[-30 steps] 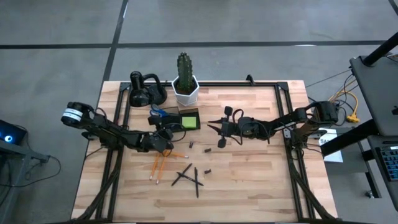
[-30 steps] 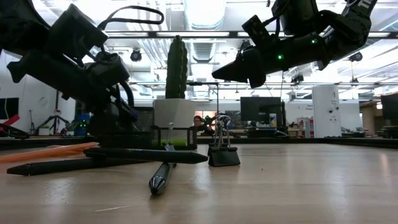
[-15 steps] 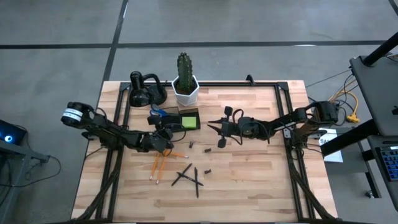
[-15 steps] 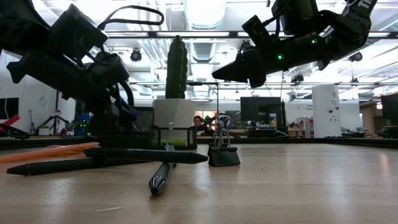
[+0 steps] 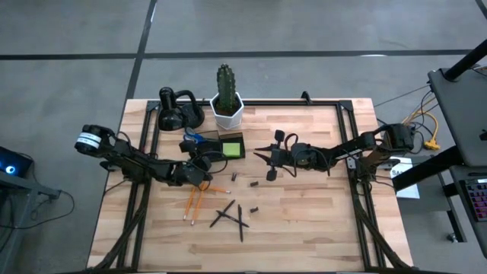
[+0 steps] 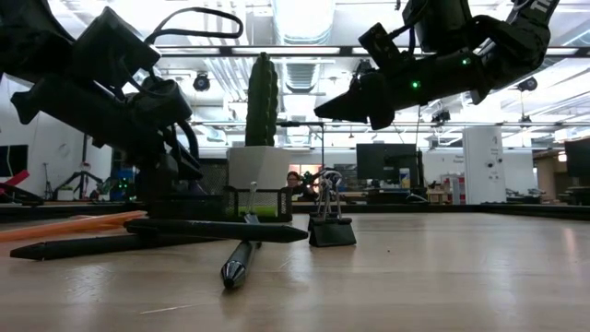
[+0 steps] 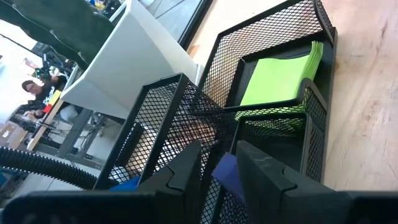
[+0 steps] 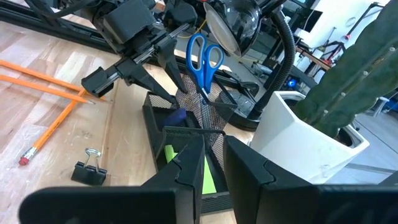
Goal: Pick and place office supplies into organizer
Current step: Put the bottom left orange pencil into the black desk organizer
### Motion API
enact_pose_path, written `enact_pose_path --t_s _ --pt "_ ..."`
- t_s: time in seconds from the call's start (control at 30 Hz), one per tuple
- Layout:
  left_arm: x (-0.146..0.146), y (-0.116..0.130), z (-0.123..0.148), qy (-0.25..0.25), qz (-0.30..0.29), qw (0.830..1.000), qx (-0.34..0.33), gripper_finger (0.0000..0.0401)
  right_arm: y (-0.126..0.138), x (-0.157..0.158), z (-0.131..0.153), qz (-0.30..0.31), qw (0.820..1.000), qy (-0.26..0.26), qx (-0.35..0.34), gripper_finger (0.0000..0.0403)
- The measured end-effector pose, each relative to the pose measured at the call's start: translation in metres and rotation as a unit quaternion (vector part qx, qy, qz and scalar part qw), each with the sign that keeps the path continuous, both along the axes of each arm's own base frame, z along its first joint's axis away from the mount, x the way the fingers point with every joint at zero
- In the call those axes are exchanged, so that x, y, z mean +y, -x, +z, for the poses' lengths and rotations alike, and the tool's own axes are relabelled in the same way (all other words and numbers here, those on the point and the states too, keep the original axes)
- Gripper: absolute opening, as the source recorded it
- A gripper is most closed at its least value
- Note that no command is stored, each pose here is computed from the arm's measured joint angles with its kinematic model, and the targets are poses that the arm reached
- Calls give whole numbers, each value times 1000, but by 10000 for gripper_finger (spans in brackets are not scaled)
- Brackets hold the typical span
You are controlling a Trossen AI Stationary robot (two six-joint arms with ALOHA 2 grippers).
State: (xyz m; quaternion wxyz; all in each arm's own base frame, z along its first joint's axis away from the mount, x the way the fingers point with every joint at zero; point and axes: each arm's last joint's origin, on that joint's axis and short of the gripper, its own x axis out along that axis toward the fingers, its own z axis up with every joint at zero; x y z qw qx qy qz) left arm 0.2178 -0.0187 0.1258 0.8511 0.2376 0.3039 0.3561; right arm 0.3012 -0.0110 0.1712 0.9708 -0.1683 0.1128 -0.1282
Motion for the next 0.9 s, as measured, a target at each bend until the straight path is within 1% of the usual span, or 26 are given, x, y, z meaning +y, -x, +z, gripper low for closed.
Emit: enact_pose_path --t_s 0.33,0.57,0.8,0.9 --pt "0 -1 2 1 0 1000 -4 87 0 0 0 1 1000 7 3 48" --pt "-5 -19 22 11 -4 999 -46 87 0 0 0 2 1000 15 5 48" --pt "-18 -33 40 38 -47 995 -76 87 0 0 -1 3 1000 15 9 48" --pt "-25 -36 43 62 -86 991 -79 87 1 0 -3 3 1000 14 18 48"
